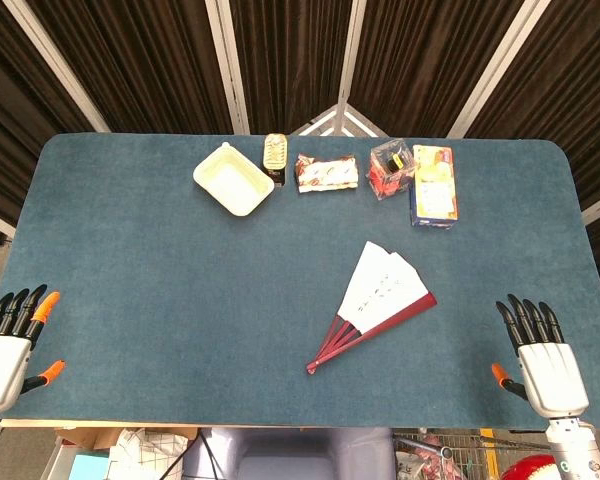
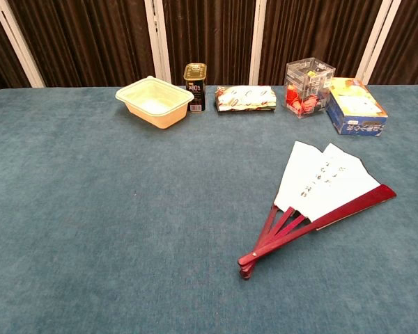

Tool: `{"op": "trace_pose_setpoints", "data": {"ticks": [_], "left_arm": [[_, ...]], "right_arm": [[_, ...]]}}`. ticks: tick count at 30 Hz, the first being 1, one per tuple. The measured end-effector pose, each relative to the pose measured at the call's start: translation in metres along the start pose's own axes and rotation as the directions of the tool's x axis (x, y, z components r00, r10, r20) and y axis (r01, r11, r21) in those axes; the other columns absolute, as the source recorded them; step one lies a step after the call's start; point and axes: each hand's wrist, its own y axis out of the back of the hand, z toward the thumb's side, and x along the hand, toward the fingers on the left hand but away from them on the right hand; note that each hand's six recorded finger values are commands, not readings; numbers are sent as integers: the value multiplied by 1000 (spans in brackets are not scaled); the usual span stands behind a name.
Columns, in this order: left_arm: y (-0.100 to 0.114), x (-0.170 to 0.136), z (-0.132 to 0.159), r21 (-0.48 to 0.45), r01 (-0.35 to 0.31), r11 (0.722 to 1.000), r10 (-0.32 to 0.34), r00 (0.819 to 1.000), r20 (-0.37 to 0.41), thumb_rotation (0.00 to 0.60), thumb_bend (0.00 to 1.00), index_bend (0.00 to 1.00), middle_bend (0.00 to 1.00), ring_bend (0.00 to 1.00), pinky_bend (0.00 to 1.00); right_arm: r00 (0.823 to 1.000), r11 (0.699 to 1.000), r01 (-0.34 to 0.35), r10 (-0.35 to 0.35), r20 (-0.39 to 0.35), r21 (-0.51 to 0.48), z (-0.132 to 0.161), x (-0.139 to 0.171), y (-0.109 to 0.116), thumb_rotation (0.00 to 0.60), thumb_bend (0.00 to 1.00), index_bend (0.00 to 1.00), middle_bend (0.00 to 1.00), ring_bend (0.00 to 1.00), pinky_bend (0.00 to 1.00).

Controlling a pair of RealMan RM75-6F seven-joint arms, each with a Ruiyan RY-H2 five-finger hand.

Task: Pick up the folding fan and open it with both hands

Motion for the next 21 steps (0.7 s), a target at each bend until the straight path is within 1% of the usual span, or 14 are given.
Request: {"op": "trace_pose_setpoints", "data": {"ticks": [11, 17, 21], "left_arm": [[1, -2, -1, 2, -3, 1000, 3, 1000, -2, 600, 0, 0, 0, 0, 0], [1, 0, -2, -1, -2, 1000, 2, 1000, -6, 600, 0, 0, 0, 0, 0], [2, 0, -2, -7, -6, 1000, 6, 1000, -6, 600, 0, 0, 0, 0, 0]], "right_arm": [[1000, 1000, 5, -5, -21, -9, 4, 1, 1, 600, 256, 0, 0, 0, 0], [997, 999, 21, -23, -80, -29, 13, -4, 1, 600, 256, 0, 0, 0, 0], [988, 998, 32, -39, -148, -51, 22, -12, 0, 600, 256, 8, 0, 0, 0]]}}
